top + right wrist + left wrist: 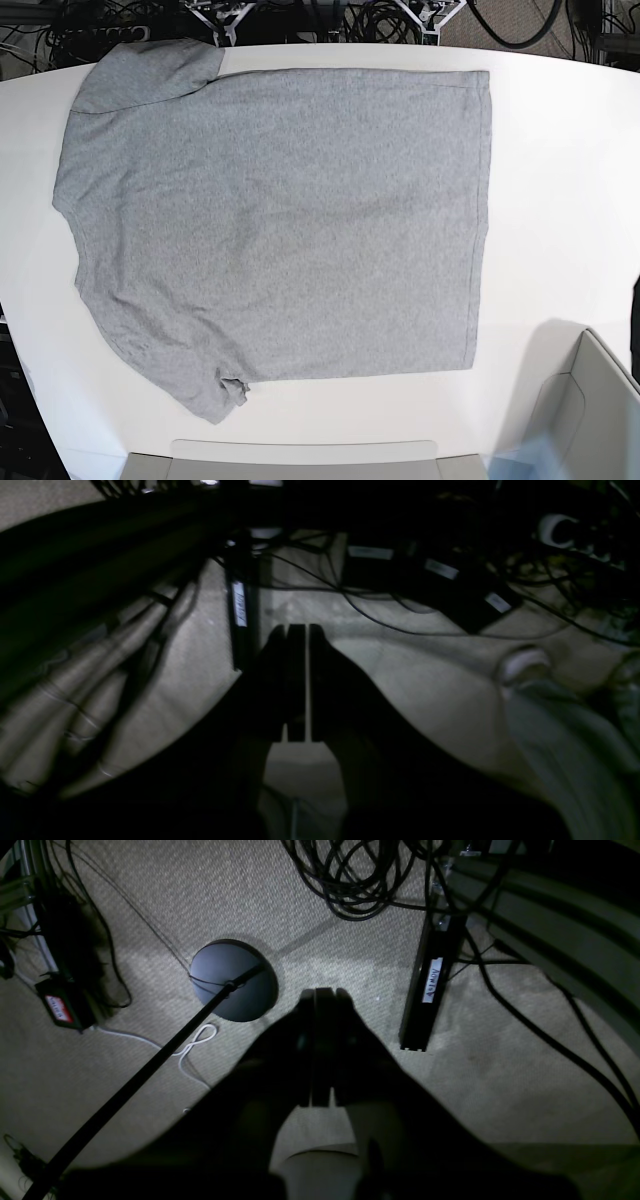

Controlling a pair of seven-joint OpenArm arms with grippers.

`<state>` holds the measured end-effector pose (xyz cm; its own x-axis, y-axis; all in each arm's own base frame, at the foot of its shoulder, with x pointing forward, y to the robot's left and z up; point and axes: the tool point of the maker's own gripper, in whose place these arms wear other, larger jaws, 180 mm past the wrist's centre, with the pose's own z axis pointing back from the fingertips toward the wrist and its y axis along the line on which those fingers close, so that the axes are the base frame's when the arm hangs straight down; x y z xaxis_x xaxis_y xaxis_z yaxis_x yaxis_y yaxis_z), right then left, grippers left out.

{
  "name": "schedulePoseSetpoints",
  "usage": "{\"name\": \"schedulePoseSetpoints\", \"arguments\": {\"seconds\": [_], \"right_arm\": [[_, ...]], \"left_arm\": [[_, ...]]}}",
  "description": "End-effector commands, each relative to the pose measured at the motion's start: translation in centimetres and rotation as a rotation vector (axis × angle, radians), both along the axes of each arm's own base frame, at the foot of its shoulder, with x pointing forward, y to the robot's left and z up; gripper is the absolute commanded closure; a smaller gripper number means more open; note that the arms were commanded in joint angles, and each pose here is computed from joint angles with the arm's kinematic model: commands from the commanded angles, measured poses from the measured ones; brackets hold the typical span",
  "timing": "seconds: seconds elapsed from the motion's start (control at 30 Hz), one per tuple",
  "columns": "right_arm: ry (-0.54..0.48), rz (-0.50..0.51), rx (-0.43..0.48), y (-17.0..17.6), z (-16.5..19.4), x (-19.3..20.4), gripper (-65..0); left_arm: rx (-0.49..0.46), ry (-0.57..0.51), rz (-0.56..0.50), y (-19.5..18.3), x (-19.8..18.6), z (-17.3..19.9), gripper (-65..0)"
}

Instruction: Fold the T-shirt properly

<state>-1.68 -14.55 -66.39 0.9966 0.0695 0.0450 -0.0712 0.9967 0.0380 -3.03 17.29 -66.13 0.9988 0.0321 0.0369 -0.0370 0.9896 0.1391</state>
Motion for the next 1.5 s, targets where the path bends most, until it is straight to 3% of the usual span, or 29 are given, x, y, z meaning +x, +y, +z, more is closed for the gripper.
{"name": "schedulePoseSetpoints", "arguments": {"seconds": [0.0, 0.27, 0.37, 0.7, 0.9, 1.03, 1.23, 1.47], "right_arm": [[0.032, -0.004, -0.007, -0.4, 0.1, -2.0, -0.1], [-0.027, 0.003, 0.006, -0.1, 0.6, -3.3, -0.1], [-0.037, 0.005, 0.011, 0.1, 0.8, -3.8, 0.0], [-0.035, 0.015, 0.006, -0.5, 1.0, -4.5, 0.0], [-0.033, 0.019, 0.000, -0.8, 1.1, -4.5, 0.0], [-0.039, 0.023, -0.012, -1.7, 1.1, -4.1, -0.1], [-0.038, 0.023, -0.012, -1.7, 1.1, -4.2, -0.1], [-0.044, 0.026, -0.017, -2.1, 1.2, -4.1, -0.2]], "left_arm": [[0.006, -0.006, -0.005, 0.2, -0.1, 0.0, -0.1], [0.025, -0.307, -0.046, 0.8, 5.2, 1.1, -0.1], [0.039, -0.352, -0.055, 1.6, 6.0, 1.5, -0.1], [0.039, -0.315, -0.055, 1.6, 3.1, 1.5, -0.1], [0.049, -0.400, -0.067, 1.9, 4.9, 2.5, -0.2], [0.048, -0.397, -0.067, 1.9, 4.7, 2.5, -0.2], [0.040, -0.223, -0.036, 1.8, 2.0, 1.4, -0.2], [0.031, -0.225, -0.034, 1.1, 1.2, 1.6, -0.3]]}}
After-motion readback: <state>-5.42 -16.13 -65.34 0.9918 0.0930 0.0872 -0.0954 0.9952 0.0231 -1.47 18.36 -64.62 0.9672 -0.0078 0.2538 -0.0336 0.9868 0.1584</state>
